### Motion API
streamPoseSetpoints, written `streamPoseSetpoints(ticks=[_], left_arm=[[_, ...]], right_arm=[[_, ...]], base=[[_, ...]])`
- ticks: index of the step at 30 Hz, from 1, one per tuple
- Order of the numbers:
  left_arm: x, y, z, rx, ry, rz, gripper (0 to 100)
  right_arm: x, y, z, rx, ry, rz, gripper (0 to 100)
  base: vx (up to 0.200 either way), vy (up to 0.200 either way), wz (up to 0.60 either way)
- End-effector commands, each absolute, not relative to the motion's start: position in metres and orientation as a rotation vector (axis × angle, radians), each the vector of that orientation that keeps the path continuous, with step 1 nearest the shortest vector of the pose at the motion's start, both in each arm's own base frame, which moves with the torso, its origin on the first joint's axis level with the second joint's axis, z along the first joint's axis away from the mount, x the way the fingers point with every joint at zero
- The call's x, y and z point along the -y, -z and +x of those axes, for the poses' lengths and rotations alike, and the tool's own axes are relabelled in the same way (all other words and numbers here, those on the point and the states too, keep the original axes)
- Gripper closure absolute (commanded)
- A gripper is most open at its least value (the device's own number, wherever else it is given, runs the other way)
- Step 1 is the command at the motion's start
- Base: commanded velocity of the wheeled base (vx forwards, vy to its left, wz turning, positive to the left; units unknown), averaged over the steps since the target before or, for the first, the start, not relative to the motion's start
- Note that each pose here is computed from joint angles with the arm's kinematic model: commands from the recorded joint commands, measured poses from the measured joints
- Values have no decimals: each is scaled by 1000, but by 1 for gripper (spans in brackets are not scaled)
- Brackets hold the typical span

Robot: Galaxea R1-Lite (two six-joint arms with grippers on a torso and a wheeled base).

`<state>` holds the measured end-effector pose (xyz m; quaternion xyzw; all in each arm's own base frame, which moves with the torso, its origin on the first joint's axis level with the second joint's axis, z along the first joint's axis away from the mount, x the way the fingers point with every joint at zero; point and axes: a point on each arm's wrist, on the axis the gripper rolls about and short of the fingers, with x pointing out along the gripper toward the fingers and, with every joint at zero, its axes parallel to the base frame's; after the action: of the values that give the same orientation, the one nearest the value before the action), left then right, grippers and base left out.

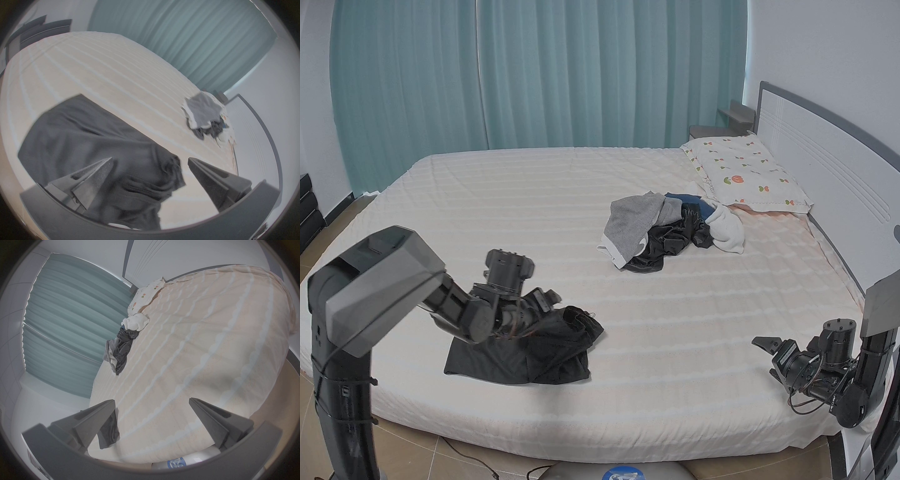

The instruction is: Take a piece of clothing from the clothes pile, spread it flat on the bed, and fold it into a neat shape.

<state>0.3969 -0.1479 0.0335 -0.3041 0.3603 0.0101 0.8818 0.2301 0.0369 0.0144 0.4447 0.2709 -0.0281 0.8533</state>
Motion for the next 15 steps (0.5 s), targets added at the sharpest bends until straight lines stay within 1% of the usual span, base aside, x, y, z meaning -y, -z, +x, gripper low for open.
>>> streamPoseSetpoints(ticks=[1,4,5,9,10,12,13,15], left_arm=[[94,-58,381,-719,-111,-692,0],[76,-54,371,-739,-164,-725,0],[75,-54,370,-741,-165,-728,0],[49,-55,366,-715,-237,-877,0],[45,-54,365,-726,-234,-929,0],[41,-51,363,-746,-210,-966,0],[30,-51,363,-740,-199,-996,0],[25,-51,362,-734,-194,-1011,0]], right_arm=[[-37,-14,231,-565,53,936,0],[-38,-11,231,-574,59,934,0],[-38,-11,231,-574,59,934,0],[-38,-6,232,-594,67,921,0],[-39,-6,232,-596,66,917,0],[-39,-5,232,-597,66,917,0],[-39,-5,232,-598,67,917,0],[-39,-5,232,-597,66,917,0]], base=[[0,0,0],[0,0,0],[0,0,0],[0,0,0],[0,0,0],[0,200,0],[0,200,0],[0,200,0]])
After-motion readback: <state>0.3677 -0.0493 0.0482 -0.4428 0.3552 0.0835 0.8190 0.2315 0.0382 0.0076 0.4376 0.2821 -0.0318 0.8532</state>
